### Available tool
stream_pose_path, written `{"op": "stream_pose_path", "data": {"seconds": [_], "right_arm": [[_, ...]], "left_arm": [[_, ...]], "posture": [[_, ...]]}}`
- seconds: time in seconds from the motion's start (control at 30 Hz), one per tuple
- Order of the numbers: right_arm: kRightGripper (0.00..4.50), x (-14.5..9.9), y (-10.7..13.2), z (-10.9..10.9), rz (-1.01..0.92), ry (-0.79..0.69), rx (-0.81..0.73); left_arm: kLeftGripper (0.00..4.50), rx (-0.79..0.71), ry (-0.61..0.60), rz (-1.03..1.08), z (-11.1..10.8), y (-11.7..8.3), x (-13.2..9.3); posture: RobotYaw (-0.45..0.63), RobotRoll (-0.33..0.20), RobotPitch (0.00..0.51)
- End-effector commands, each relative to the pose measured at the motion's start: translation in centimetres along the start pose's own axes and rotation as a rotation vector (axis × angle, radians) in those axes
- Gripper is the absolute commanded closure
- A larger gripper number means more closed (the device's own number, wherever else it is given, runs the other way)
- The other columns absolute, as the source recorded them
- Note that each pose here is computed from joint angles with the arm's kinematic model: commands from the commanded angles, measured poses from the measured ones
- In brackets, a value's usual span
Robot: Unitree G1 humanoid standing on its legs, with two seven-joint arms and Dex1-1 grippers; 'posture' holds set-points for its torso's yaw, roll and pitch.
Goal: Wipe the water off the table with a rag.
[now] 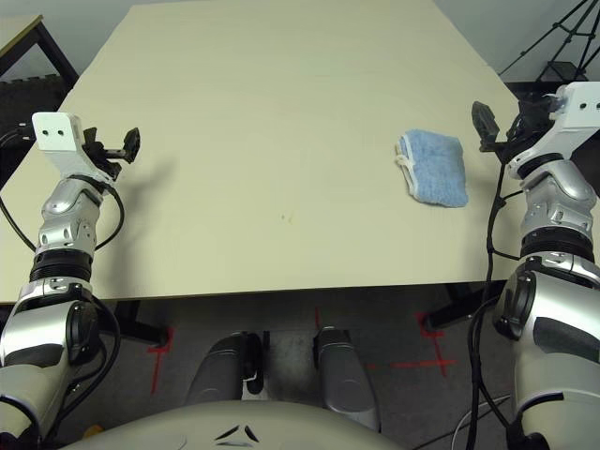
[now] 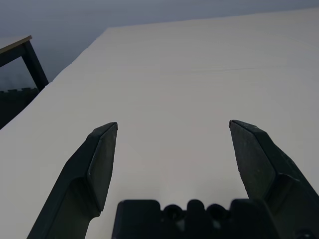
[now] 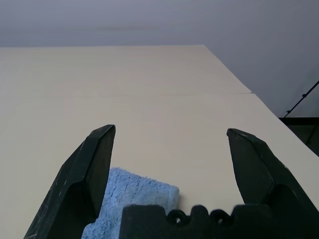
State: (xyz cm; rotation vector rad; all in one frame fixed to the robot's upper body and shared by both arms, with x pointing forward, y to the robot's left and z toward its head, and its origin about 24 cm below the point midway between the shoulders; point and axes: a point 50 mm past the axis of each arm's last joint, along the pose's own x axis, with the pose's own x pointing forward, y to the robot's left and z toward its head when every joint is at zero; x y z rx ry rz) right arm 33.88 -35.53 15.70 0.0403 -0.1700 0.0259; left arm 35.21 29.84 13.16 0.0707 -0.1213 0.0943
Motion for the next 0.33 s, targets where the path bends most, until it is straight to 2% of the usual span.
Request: {"op": "stream_pose_path", "data": {"seconds": [0.03, 0.17, 0.33], "right_arm": [[0.04, -0.1, 0.7, -1.2, 0.030, 0.031, 0.028], [0.04, -0.4, 1.2, -2.5, 0.052, 0.065, 0.046], [0.04, -0.2, 1.9, -3.2, 0.068, 0.082, 0.061]], "left_arm": [[0.00, 0.017, 0.020, 0.022, -0.5, 0.2, -0.2], [0.00, 0.016, 0.016, 0.029, -0.4, 0.1, -0.1], [0.00, 0.023, 0.011, 0.033, -0.1, 0.3, -0.1]], "posture": [[-0.13, 0.000, 0.149], [-0.12, 0.000, 0.154], [-0.11, 0.000, 0.151]]}}
